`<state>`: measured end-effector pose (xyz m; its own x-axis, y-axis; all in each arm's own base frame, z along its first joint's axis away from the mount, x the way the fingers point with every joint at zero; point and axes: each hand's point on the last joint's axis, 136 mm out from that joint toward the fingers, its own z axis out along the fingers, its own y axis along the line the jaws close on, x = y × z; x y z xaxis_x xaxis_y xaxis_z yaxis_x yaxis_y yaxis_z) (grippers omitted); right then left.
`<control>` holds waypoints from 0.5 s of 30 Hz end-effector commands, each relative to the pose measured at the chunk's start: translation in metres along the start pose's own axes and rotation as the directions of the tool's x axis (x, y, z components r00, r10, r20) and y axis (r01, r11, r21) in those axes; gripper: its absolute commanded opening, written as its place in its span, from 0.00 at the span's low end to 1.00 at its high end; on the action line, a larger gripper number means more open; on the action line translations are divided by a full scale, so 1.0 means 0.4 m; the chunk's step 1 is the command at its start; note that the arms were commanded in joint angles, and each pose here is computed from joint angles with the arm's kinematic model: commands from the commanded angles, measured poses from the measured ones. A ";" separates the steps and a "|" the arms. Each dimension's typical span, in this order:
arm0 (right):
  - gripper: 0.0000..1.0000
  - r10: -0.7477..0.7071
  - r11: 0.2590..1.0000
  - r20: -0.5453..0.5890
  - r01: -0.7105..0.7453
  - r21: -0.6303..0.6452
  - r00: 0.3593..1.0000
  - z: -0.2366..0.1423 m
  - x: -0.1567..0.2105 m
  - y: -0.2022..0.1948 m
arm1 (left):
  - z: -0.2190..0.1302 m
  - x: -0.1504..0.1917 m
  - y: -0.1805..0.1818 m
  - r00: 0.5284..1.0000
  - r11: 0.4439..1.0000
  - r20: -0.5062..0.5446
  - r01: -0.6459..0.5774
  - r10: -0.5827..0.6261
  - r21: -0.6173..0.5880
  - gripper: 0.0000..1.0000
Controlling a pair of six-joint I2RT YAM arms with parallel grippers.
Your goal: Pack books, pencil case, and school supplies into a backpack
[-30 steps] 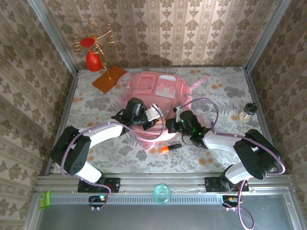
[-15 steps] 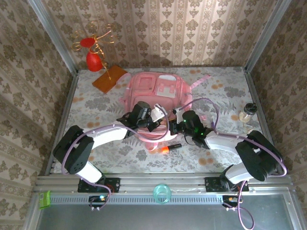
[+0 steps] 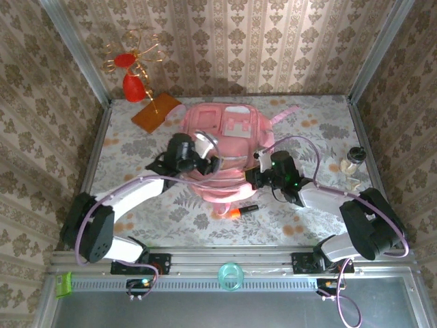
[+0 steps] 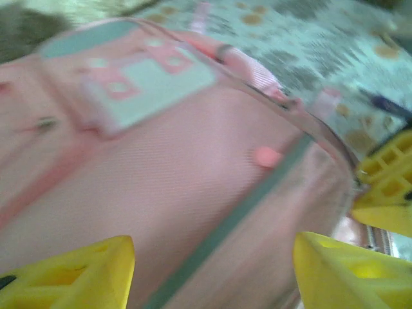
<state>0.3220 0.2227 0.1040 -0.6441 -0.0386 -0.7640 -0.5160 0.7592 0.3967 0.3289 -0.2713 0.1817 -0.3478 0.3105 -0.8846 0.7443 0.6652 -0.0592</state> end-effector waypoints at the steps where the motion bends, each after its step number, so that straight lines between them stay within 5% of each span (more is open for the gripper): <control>1: 0.00 -0.003 1.000 -0.045 0.004 0.024 0.999 -0.007 -0.004 -0.029 | -0.039 0.049 0.109 0.940 0.936 -0.071 0.320 -0.332 -0.147 0.66; 7: 0.00 -0.009 1.000 -0.046 0.010 0.019 0.999 -0.008 -0.015 -0.027 | -0.004 0.100 0.212 0.834 0.841 -0.139 0.507 -0.534 -0.189 0.63; 15: 0.00 -0.022 1.000 -0.044 0.022 0.021 0.999 -0.011 -0.028 -0.026 | 0.108 0.110 0.243 0.780 0.811 -0.222 0.564 -0.585 -0.153 0.55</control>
<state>0.3272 0.2125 0.1037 -0.6657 -0.0725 -0.7427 -0.5069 0.7743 0.3788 0.4085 -0.2133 0.1167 -0.7966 0.0173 -0.6042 0.3363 0.8433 -0.4192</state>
